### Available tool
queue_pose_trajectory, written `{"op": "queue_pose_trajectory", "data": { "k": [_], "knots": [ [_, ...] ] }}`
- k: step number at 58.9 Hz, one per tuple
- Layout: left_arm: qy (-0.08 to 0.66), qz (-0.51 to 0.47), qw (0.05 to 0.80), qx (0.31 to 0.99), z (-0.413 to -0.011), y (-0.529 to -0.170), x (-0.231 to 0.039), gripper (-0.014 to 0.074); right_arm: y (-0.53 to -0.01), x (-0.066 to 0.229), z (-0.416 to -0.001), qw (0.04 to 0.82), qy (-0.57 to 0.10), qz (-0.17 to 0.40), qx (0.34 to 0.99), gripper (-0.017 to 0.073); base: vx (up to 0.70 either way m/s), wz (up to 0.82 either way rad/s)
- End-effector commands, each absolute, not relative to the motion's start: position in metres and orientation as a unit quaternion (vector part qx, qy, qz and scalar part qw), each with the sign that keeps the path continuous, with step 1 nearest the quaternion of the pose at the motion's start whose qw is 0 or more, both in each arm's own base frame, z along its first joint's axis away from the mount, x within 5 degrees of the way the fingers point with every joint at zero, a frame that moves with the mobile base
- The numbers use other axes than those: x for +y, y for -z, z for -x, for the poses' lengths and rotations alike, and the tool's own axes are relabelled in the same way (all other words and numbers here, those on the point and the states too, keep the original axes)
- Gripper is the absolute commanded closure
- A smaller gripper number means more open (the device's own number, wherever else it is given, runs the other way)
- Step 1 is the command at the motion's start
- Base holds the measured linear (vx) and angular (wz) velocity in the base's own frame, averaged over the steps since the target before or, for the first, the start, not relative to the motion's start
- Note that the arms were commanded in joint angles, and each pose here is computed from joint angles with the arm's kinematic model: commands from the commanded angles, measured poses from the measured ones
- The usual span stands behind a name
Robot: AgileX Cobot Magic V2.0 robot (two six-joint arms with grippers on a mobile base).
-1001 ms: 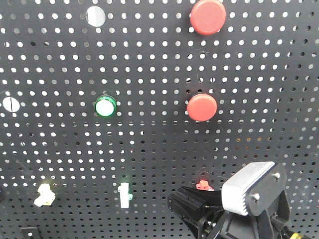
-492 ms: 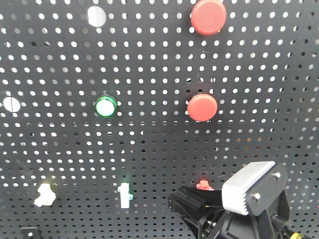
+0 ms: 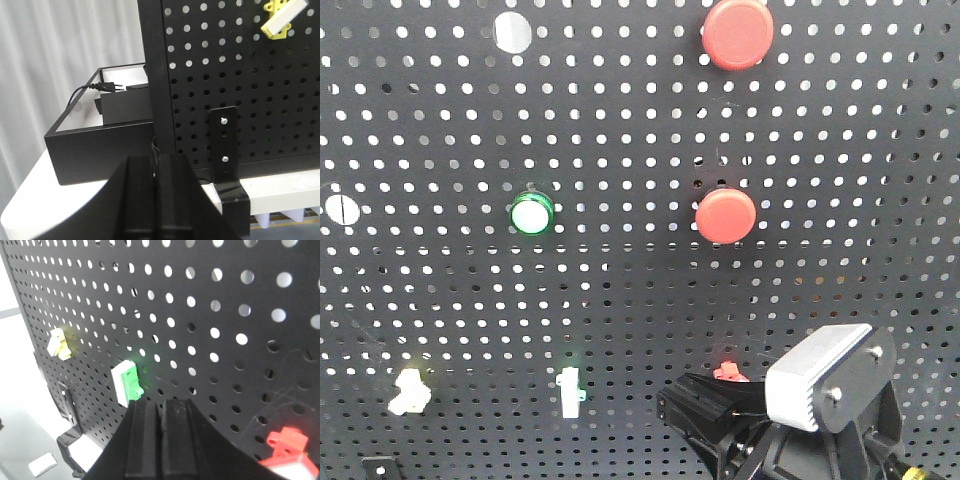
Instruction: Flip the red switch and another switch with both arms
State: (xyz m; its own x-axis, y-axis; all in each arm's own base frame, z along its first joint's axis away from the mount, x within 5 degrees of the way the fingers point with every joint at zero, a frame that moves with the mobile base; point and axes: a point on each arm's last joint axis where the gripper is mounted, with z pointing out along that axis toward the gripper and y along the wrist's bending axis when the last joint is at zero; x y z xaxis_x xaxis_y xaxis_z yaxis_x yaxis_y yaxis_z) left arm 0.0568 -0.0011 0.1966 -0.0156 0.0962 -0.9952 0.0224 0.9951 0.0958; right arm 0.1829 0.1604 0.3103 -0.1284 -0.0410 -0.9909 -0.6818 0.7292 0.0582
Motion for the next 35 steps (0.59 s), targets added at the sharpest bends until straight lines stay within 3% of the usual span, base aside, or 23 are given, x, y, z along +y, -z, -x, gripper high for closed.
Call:
{"op": "queue_pose_trajectory", "data": {
  "k": [1,20,28,35],
  "knots": [
    [-0.019,-0.034,0.725,0.688,-0.057,-0.198,-0.001,0.0592,-0.331,0.161,-0.182,0.648,-0.285,0.25,0.661,0.0566,0.0,0.0],
    [-0.019,-0.034,0.725,0.688,-0.057,-0.198,-0.001,0.0592,-0.333,0.155,-0.176,0.652,-0.284,0.245,0.659,0.0566,0.0,0.0],
    [-0.019,-0.034,0.725,0.688,-0.057,-0.198,-0.001,0.0592,-0.34,0.132,-0.151,0.664,-0.278,0.242,0.651,0.0566,0.0,0.0],
    [-0.019,-0.034,0.725,0.688,-0.057,-0.198,-0.001,0.0592,-0.333,0.101,-0.129,0.671,-0.228,0.241,0.663,0.0566,0.0,0.0]
  ]
}}
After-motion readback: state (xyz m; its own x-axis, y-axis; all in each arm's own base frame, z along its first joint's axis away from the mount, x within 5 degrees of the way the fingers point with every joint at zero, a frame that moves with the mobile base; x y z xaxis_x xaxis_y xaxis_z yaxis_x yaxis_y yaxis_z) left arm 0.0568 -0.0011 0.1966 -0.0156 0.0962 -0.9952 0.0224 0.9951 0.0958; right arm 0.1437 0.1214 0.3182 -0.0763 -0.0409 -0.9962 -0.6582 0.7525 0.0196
